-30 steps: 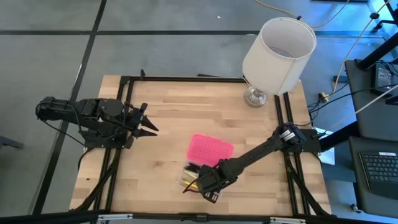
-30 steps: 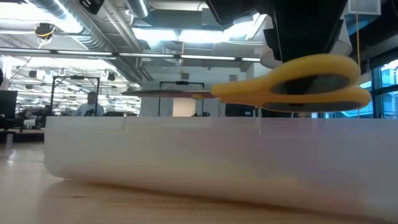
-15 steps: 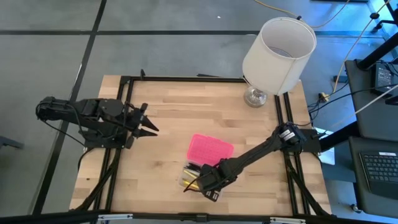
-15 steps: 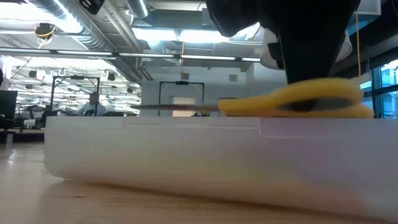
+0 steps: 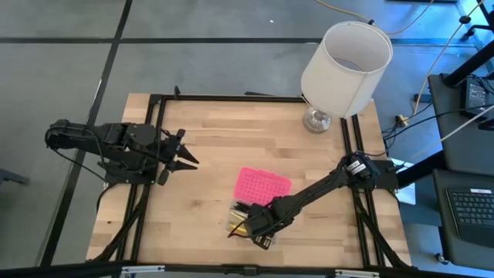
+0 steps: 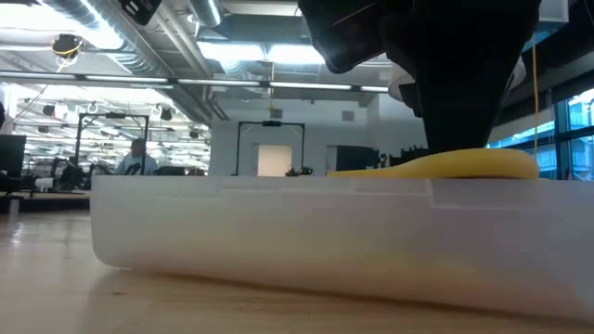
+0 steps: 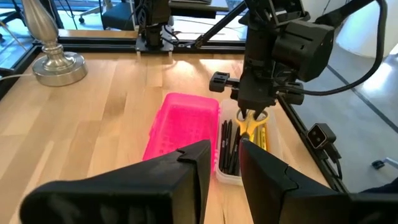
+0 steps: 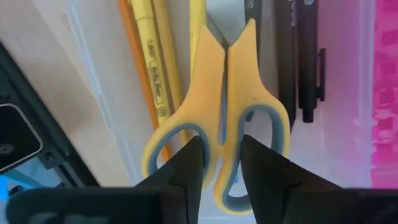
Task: Pick & place school supplies into a supply box
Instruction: Put the yellow scissors into the pink supply box, then close the pink supply box
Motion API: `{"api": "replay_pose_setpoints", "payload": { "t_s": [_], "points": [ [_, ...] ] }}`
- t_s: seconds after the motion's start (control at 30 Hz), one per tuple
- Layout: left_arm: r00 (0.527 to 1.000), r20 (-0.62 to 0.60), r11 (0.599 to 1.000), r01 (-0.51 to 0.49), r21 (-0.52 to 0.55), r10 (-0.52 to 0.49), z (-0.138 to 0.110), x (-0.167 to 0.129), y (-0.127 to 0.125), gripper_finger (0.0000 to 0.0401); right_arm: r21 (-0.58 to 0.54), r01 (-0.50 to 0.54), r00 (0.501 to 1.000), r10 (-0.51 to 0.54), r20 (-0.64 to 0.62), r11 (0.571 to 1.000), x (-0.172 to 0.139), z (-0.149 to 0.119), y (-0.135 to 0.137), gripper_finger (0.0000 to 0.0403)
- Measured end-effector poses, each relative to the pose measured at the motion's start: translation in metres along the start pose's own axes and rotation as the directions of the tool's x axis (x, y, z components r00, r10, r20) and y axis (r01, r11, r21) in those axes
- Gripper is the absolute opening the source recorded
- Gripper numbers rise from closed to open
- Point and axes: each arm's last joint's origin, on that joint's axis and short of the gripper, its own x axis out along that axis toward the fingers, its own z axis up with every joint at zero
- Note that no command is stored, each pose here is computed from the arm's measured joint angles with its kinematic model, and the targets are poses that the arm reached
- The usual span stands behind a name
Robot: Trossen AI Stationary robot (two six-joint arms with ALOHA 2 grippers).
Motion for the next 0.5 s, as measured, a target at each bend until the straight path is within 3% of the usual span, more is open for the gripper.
{"api": "replay_pose_setpoints", "payload": {
  "t_s": [0.37,0.5],
  "points": [
    [0.999,-0.034,1.000,-0.005,-0.007,0.005,-0.001,0.009,0.001,0.0081,0.008,-0.012,1.000,0.012,-0.014,1.000,0.000,0.000,0.000,0.0146],
    [0.998,-0.059,0.999,-0.011,-0.038,0.009,-0.002,0.018,0.001,0.0081,0.090,-0.026,1.000,0.026,-0.001,0.996,-0.010,0.001,-0.001,0.0156]
  ]
}}
